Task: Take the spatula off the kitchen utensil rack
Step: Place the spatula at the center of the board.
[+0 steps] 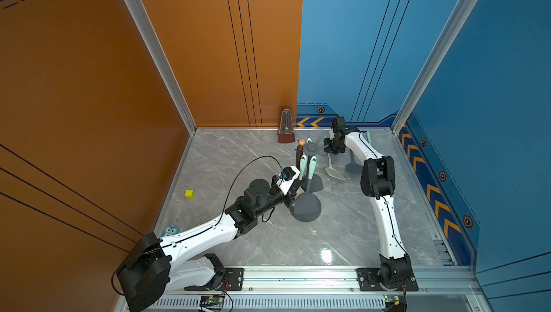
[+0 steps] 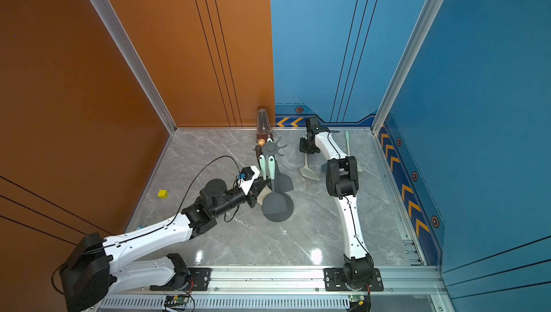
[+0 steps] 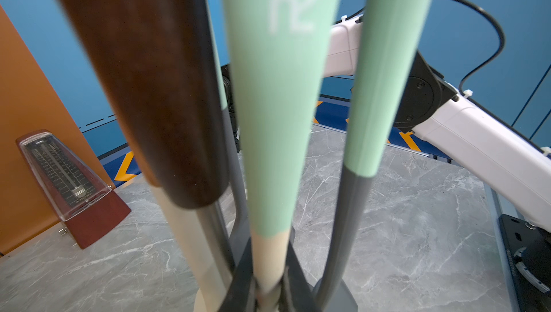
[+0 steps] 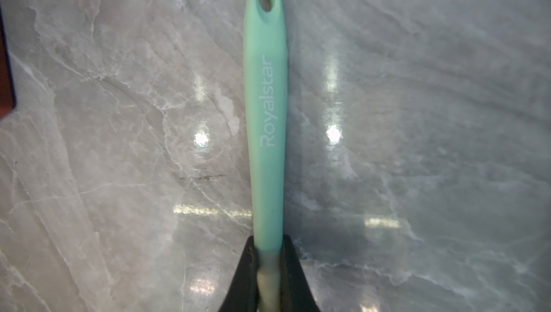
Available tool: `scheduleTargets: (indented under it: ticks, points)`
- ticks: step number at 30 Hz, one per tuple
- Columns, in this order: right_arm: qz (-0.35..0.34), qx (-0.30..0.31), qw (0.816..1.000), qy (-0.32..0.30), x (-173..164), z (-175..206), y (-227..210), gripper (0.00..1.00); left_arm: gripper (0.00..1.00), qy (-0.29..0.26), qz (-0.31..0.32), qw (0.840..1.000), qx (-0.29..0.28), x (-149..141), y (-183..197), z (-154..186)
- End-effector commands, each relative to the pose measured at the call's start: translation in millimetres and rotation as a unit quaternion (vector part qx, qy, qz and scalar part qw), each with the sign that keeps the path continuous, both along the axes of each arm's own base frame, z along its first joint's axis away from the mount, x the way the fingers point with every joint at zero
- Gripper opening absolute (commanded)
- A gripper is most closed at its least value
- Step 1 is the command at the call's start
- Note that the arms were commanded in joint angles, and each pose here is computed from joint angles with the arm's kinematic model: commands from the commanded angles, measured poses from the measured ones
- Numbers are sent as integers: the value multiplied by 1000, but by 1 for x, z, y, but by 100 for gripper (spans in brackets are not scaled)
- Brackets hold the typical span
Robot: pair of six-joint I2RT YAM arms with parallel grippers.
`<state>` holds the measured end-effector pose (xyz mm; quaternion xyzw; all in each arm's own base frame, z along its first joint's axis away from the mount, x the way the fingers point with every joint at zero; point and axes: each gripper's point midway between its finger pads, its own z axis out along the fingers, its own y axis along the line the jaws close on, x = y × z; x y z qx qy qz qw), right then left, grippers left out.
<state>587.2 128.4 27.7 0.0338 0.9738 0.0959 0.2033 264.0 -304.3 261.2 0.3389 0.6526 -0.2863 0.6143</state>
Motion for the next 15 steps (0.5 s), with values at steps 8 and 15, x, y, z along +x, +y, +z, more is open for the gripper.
scheduleTargets:
  ticks: [8, 15]
  points:
    - [-31, 1, 999, 21, 8, -7, -37, 0, 12, 24, 15, 1000, 13, 3, 5, -16]
    - [-32, 5, 999, 17, 13, -5, -44, 0, 13, 27, 14, 999, 12, 4, 3, -16]
